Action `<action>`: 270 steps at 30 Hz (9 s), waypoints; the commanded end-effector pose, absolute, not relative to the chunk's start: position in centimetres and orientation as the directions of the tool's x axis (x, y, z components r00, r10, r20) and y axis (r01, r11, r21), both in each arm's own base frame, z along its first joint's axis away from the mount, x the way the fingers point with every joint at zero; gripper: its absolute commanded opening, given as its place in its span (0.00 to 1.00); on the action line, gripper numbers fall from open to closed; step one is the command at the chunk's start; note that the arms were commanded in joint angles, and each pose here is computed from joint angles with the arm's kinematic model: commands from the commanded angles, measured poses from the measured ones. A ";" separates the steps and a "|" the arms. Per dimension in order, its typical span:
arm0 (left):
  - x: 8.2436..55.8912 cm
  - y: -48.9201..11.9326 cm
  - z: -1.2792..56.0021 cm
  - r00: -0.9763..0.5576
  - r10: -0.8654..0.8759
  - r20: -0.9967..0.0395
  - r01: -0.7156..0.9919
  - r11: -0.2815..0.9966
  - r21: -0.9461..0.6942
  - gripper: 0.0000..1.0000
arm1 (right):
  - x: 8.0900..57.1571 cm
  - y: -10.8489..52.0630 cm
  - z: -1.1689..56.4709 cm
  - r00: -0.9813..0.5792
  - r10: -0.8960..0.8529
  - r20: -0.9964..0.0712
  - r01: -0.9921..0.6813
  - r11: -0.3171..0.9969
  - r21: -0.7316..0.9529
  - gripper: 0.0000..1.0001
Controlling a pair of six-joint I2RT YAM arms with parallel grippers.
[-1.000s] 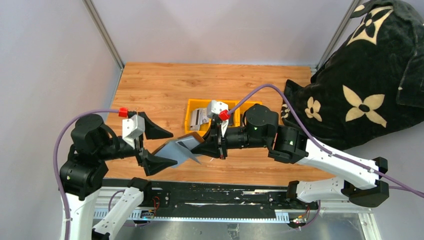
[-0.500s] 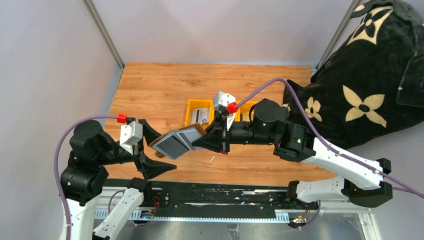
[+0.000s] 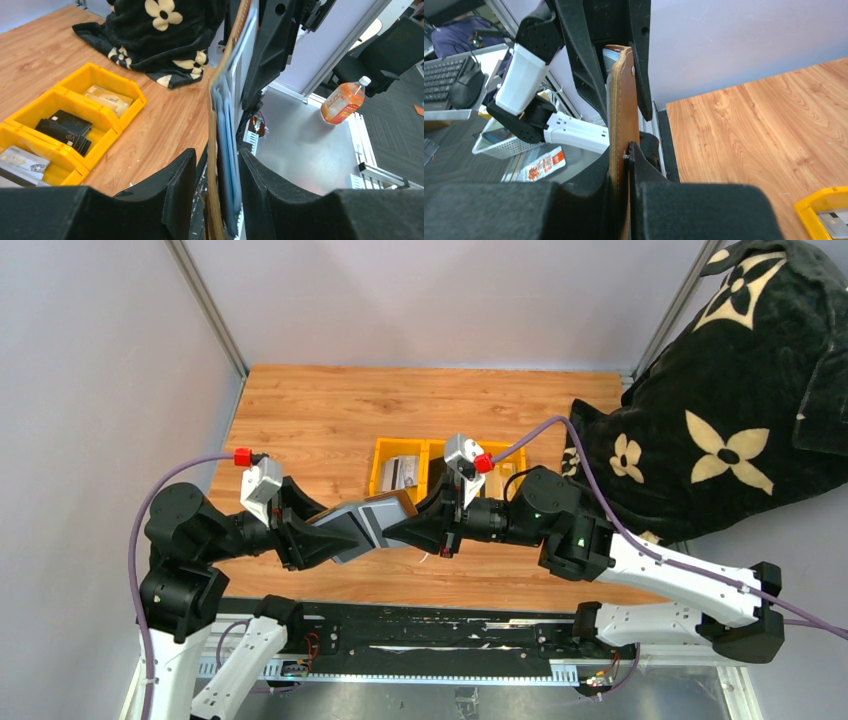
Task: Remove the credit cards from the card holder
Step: Remove the credit card from the card holder, then place the credit card in the storage box, then remove the credit card from the card holder.
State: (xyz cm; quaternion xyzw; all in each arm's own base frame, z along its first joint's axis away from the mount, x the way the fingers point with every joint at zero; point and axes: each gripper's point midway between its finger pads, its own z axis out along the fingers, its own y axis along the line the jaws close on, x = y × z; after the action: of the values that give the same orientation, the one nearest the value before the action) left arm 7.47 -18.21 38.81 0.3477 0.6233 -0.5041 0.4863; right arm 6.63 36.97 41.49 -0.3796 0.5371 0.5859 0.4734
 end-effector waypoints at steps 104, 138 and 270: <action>5.3 -19.0 38.3 -0.490 0.138 -0.861 0.866 -0.036 -0.498 0.02 | 7.1 38.2 39.6 -0.617 0.125 -0.777 -0.770 -0.296 0.565 0.24; 5.3 -18.9 38.8 -0.480 0.133 -0.867 0.874 -0.011 -0.486 0.00 | 6.4 36.2 39.7 -0.600 0.176 -0.781 -0.786 -0.315 0.532 0.00; 10.6 -16.0 42.2 -0.013 0.028 -1.000 0.885 0.467 0.002 0.99 | 10.7 33.2 34.6 -0.389 -0.301 -0.870 -0.919 0.061 0.390 0.00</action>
State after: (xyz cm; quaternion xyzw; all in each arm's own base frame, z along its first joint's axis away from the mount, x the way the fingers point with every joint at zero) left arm 11.40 -17.00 41.06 0.3260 0.6404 -0.4182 0.5556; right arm 12.40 34.55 43.75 -0.3612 0.5624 0.6084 0.4280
